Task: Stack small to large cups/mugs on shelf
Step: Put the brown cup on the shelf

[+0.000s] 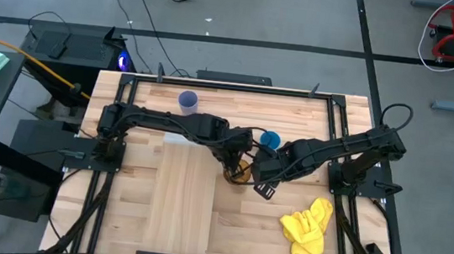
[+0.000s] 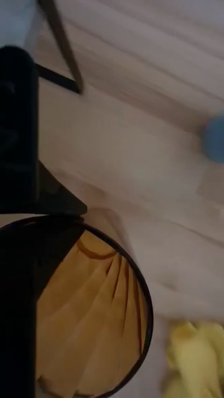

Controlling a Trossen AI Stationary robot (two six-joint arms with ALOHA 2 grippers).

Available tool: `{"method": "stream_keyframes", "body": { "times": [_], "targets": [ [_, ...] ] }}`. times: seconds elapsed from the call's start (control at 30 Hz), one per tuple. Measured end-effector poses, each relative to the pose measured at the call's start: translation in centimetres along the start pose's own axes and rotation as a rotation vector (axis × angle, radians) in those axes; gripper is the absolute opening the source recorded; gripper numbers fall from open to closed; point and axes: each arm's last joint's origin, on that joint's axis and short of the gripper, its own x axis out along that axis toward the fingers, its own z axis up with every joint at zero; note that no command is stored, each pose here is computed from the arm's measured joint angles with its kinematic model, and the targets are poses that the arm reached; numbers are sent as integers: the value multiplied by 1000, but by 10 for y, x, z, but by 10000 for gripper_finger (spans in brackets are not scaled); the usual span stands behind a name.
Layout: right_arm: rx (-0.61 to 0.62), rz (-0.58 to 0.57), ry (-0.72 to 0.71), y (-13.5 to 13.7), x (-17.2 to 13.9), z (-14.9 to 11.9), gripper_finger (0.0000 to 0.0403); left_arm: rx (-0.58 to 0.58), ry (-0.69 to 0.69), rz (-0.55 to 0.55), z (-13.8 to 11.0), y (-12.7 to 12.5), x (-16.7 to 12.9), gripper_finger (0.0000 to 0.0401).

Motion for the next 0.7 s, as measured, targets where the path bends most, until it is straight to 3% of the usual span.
{"method": "stream_keyframes", "body": {
  "times": [0.33,0.57,0.7],
  "targets": [
    [94,71,-69,-27,-49,-31,122,4,-73,-26,20,-10,-74,17],
    [186,123,-207,-53,-82,-50,122,5,-44,29,15,-8,-116,12],
    [194,125,-245,-61,-88,-53,122,-16,1,61,6,-4,-125,14]
  ]
}}
